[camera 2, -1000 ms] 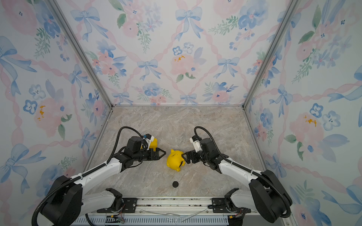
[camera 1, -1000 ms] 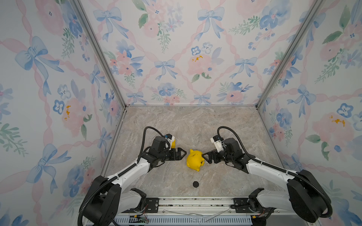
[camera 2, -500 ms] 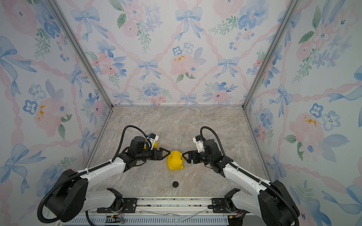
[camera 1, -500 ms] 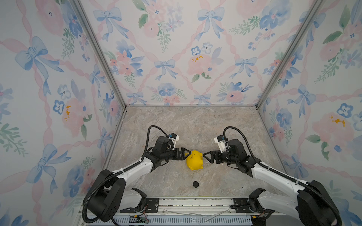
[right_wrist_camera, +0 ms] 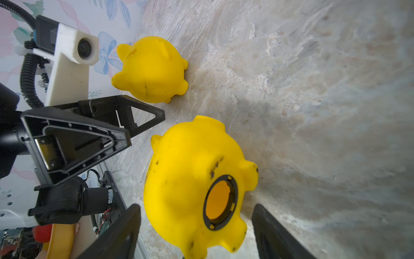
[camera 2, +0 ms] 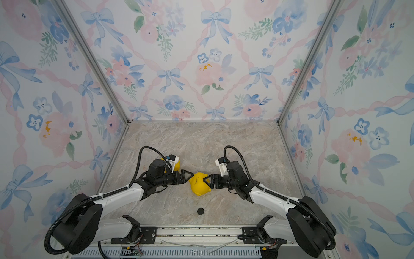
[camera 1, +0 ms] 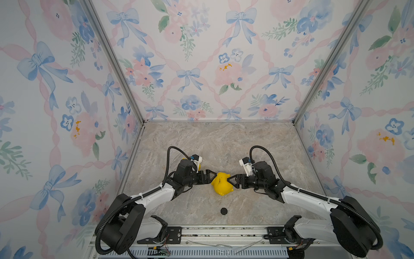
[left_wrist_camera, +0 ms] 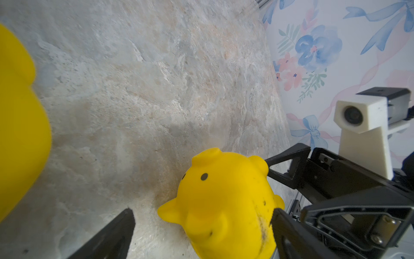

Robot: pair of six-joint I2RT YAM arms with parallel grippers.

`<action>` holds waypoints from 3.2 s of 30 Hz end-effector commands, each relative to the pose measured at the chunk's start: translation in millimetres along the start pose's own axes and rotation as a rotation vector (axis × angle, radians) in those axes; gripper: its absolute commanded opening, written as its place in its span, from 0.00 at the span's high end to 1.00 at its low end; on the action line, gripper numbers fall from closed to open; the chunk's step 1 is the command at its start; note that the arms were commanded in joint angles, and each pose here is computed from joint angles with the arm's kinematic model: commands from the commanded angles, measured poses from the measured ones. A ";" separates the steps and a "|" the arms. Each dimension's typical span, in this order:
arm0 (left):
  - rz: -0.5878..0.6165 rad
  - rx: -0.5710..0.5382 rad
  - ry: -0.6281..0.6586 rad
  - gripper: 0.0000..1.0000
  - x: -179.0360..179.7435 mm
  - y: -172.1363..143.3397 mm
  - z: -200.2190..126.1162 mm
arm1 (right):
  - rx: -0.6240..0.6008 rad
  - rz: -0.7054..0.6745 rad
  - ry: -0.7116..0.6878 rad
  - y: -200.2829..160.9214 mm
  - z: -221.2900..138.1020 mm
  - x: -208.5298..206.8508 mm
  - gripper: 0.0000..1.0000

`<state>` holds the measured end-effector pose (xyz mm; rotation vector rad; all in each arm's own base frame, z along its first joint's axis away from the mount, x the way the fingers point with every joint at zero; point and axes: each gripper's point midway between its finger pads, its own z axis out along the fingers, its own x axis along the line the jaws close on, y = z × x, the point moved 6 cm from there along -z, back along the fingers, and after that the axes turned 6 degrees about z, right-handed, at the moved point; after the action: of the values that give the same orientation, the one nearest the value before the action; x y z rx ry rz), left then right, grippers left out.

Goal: Open piggy banks
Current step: Adjust the piggy bank at the center of the board, then pick up the piggy bank from the center of the board.

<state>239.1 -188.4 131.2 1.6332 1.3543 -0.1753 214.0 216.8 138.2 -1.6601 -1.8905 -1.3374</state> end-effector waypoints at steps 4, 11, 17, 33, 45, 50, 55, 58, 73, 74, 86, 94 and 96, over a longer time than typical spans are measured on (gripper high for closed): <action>0.006 -0.008 -0.029 0.03 -4.6 -2.2 -0.3 | 0.032 0.001 0.030 -4.3 7.1 0.3 0.23; 0.007 -0.014 -0.029 0.02 -6.3 -5.0 -1.6 | 0.025 -0.004 0.091 -2.8 13.5 5.8 0.23; 0.008 -0.008 -0.021 0.02 -4.7 -6.5 0.2 | 0.024 -0.026 0.094 -0.2 13.7 12.2 0.12; 0.012 -0.016 -0.010 0.02 -2.5 -8.0 -1.9 | 0.064 -0.043 0.018 -5.6 28.9 0.4 0.08; -0.004 -0.017 -0.052 0.02 1.8 -14.0 -7.2 | 0.081 -0.014 -0.008 -14.1 27.7 -24.9 0.10; -0.052 -0.002 -0.090 0.02 9.0 -20.5 -5.3 | 0.078 -0.003 -0.017 -16.0 21.6 -35.3 0.11; -0.048 -0.020 -0.166 0.02 3.7 -21.3 -6.3 | 0.079 0.004 -0.028 -15.8 18.4 -41.4 0.11; -0.050 -0.031 -0.179 0.03 4.8 -24.6 -8.0 | 0.073 0.011 -0.031 -13.8 18.4 -44.6 0.11; -0.197 -0.037 -0.226 0.02 13.9 -32.7 0.9 | 0.083 0.027 -0.036 -12.3 23.3 -51.9 0.12; -0.208 -0.043 -0.233 0.02 13.3 -32.2 0.3 | 0.082 0.027 -0.037 -12.3 23.1 -52.5 0.12; -0.312 -0.028 -0.258 0.02 12.3 -32.3 1.5 | 0.078 0.037 -0.044 -13.2 21.1 -59.1 0.13; -0.448 -0.011 -0.228 0.02 21.8 -44.2 3.8 | 0.077 0.035 -0.033 -14.6 19.4 -58.3 0.13; -0.467 -0.013 -0.230 0.02 21.2 -44.6 4.2 | 0.075 0.036 -0.036 -15.7 19.1 -59.2 0.13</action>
<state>213.5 -182.4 93.5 1.2725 1.4763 -0.5766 236.4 213.3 113.1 -1.5468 -1.8628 -1.3901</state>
